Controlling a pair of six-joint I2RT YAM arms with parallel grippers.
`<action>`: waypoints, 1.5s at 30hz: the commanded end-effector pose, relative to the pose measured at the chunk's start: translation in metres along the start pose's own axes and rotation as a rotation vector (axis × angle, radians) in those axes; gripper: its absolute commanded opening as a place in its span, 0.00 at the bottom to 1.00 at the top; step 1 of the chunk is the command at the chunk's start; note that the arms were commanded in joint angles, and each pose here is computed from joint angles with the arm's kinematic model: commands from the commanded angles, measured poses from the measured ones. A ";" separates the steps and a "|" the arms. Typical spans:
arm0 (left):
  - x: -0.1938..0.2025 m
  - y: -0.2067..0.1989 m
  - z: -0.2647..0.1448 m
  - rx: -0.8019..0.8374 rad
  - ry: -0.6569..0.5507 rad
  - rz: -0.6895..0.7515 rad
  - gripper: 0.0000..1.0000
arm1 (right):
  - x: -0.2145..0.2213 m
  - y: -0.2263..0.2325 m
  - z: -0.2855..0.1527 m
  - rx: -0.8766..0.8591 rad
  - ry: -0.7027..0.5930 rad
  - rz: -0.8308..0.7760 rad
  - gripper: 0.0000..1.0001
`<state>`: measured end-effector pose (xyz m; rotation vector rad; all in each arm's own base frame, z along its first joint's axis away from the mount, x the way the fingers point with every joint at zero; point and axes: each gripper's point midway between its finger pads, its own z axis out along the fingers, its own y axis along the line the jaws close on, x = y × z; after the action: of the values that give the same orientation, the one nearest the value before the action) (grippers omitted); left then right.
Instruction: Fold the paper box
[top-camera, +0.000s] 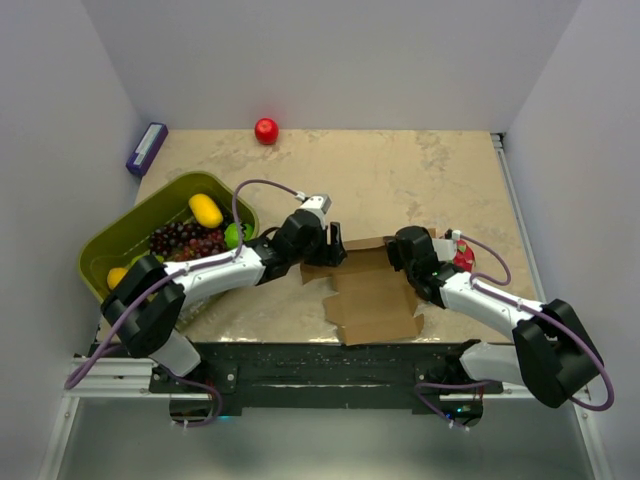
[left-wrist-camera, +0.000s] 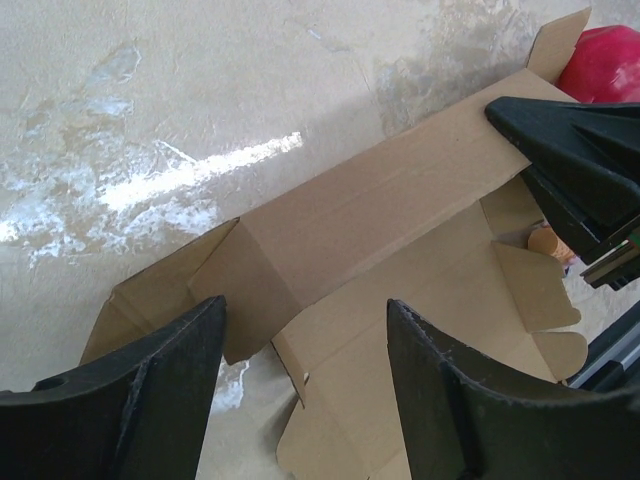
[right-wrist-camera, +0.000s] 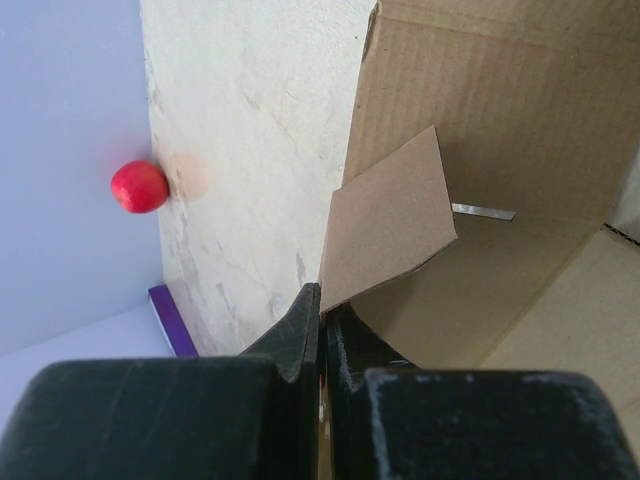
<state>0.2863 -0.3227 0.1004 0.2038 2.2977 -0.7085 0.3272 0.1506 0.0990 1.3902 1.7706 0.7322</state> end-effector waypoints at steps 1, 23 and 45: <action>-0.019 -0.011 -0.009 0.044 -0.075 -0.026 0.69 | -0.004 -0.010 0.002 0.021 -0.032 -0.032 0.00; 0.002 -0.047 0.004 0.093 -0.009 0.033 0.66 | -0.007 -0.006 -0.001 0.015 -0.038 -0.029 0.00; 0.009 -0.032 -0.001 -0.095 0.008 0.262 0.40 | -0.013 -0.007 -0.008 0.009 -0.051 -0.022 0.00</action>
<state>0.2591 -0.3291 0.0873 0.4317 2.3252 -0.4522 0.3182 0.1450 0.0990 1.3830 1.7857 0.7117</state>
